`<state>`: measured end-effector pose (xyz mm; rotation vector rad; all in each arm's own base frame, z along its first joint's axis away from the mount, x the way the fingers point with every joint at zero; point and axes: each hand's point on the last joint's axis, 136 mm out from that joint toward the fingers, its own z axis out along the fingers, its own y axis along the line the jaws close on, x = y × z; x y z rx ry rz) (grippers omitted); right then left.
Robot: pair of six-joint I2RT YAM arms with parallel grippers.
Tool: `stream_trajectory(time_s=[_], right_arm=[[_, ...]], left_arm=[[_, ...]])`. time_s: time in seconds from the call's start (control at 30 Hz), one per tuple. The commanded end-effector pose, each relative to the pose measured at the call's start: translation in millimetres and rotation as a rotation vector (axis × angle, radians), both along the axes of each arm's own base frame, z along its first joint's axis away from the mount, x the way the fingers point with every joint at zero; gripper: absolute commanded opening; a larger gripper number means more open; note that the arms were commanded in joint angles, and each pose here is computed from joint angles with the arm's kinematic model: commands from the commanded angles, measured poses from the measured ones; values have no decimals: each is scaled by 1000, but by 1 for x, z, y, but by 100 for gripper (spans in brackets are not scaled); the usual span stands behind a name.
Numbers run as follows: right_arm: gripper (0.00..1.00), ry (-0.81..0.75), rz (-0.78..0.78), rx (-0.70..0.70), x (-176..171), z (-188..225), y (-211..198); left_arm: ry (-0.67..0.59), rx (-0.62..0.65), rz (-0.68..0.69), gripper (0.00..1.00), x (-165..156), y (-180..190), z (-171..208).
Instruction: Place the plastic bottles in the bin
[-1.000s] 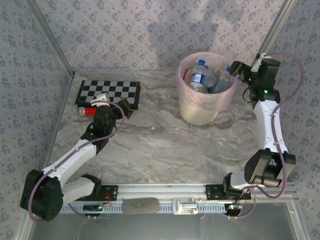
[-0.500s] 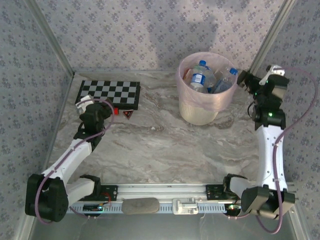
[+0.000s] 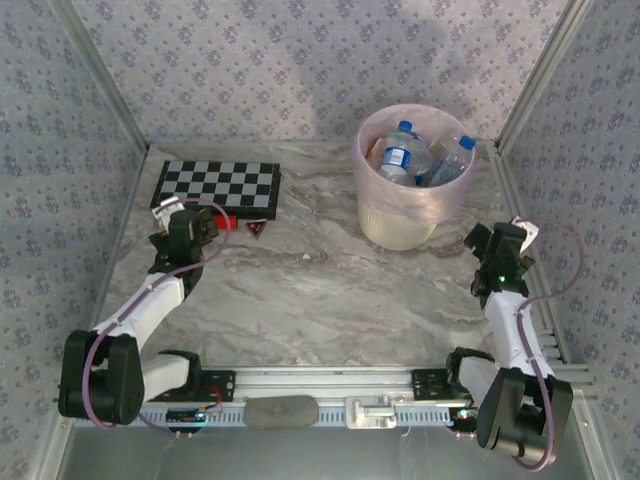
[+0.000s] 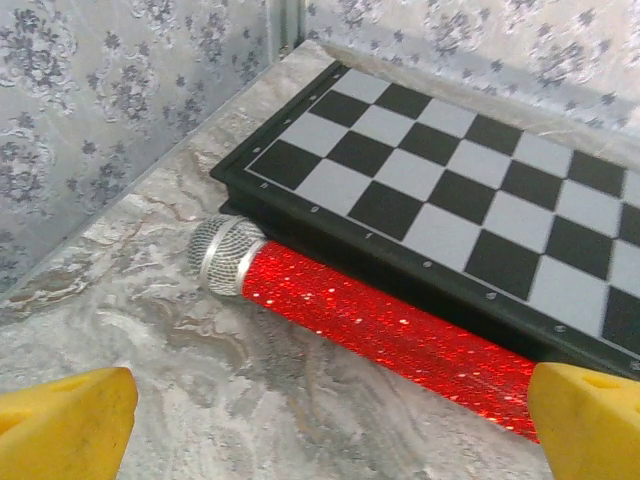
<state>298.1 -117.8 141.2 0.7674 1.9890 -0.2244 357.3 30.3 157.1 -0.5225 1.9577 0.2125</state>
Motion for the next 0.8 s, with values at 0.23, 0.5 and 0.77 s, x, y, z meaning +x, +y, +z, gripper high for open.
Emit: stream_trajectory(time_s=[0.23, 0.5, 0.77], right_arm=[[99, 2, 143, -156, 57, -38, 35], [99, 34, 241, -332, 92, -41, 57], [99, -33, 384, -294, 92, -44, 76]], left_arm=[[100, 212, 85, 100, -2, 33, -19], [1, 239, -14, 100, 8, 28, -35], [-35, 212, -173, 100, 30, 4, -51]])
